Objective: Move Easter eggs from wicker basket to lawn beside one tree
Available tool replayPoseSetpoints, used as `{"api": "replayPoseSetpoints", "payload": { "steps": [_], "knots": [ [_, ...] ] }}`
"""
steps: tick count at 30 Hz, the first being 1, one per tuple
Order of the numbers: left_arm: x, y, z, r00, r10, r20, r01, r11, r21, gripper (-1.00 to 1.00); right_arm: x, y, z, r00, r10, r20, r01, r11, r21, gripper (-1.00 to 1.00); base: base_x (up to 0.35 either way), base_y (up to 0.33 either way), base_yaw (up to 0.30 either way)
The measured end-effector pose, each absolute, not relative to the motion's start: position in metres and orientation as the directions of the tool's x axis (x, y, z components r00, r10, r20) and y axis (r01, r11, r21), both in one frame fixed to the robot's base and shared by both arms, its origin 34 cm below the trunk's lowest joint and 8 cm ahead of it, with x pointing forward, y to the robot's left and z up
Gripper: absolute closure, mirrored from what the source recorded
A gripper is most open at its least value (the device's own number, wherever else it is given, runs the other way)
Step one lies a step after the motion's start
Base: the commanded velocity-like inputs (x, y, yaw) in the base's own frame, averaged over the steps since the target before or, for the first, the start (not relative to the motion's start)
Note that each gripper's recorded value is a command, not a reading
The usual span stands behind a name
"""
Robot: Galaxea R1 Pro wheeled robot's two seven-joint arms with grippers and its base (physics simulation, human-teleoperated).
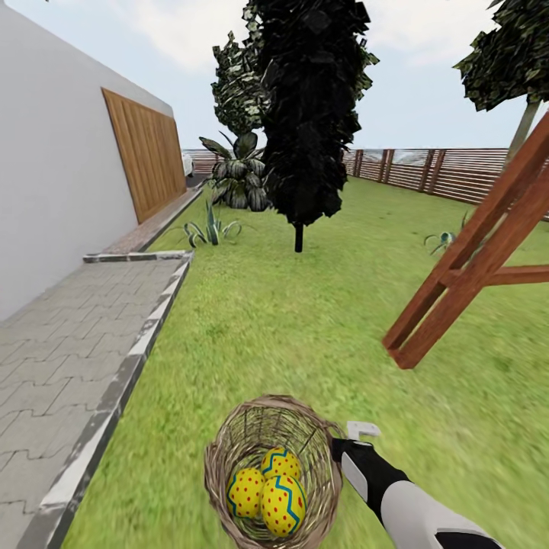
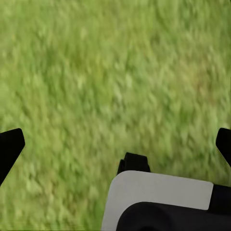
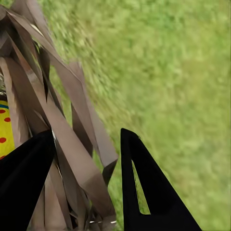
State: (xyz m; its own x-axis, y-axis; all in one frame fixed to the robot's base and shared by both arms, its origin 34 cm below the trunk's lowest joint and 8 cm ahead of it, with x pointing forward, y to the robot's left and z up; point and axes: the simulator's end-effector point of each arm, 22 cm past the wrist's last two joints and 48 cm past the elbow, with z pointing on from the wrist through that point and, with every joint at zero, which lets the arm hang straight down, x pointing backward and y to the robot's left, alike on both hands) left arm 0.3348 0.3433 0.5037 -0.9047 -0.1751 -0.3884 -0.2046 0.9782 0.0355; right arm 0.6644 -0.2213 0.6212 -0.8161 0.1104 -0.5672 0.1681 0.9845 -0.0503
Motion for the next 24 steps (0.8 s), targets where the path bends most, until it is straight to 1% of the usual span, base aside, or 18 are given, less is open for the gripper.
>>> {"api": "replayPoseSetpoints", "payload": {
  "steps": [11, 19, 24],
  "knots": [
    [0.3361, 0.3431, 0.5044, -0.903, -0.174, -0.392, -0.204, 0.978, 0.035, -1.00, 0.6653, -0.2215, 0.6232, -0.814, 0.110, -0.570, 0.168, 0.984, -0.050, 1.00, 0.331, 0.144, -0.233],
    [0.3361, 0.3431, 0.5045, -0.903, -0.176, -0.392, -0.205, 0.978, 0.034, -1.00, 0.6655, -0.2213, 0.6236, -0.814, 0.110, -0.571, 0.168, 0.985, -0.050, 1.00, 0.331, 0.144, -0.061],
    [0.3367, 0.3432, 0.5048, -0.902, -0.176, -0.394, -0.206, 0.978, 0.034, -1.00, 0.6657, -0.2215, 0.6242, -0.813, 0.111, -0.572, 0.169, 0.984, -0.049, 1.00, 0.331, 0.144, -0.203]
  ]
}}
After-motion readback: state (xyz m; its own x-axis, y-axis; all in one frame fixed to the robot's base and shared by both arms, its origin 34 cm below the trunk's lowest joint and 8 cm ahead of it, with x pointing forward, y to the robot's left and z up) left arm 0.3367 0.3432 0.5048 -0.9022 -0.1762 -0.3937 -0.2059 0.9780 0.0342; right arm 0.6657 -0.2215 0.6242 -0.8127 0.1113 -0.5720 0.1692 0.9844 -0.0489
